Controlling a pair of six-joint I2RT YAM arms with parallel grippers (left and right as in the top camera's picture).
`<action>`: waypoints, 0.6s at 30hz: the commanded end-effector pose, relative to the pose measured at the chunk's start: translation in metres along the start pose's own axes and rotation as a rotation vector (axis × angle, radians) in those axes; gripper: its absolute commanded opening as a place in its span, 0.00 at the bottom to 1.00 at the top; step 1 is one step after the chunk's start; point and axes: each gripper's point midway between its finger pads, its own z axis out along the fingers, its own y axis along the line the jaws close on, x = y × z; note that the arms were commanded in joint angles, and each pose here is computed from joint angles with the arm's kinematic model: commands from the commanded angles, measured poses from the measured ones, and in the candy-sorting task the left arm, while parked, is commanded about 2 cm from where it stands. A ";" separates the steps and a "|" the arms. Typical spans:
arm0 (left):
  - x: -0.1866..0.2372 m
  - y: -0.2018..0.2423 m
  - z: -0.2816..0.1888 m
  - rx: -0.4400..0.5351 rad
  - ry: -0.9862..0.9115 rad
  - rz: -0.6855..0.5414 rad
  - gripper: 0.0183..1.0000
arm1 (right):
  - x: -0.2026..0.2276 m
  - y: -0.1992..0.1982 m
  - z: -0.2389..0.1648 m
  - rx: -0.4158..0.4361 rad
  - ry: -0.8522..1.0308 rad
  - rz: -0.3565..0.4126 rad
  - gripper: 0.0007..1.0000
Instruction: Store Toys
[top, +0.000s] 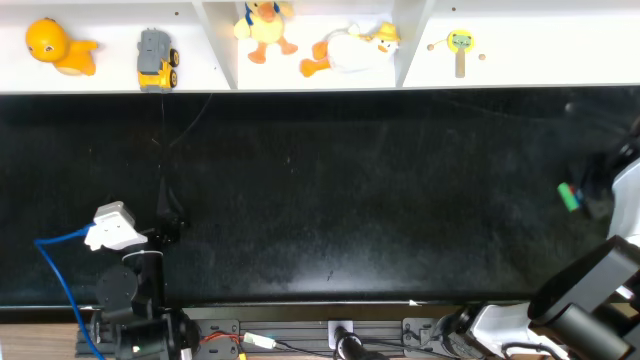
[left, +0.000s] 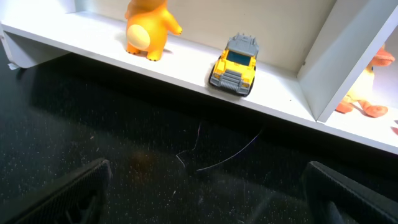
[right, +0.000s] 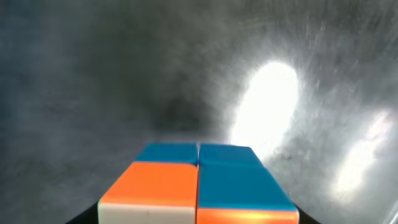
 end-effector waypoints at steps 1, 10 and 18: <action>0.000 -0.002 0.000 0.010 -0.005 -0.016 1.00 | -0.018 0.021 -0.038 -0.040 -0.061 -0.130 0.04; 0.000 -0.002 0.000 0.010 -0.006 -0.016 1.00 | -0.035 0.067 -0.077 -0.152 -0.272 -0.497 0.05; 0.000 -0.002 0.000 0.010 -0.005 -0.016 1.00 | -0.067 0.114 -0.098 -0.303 -0.470 -0.610 0.04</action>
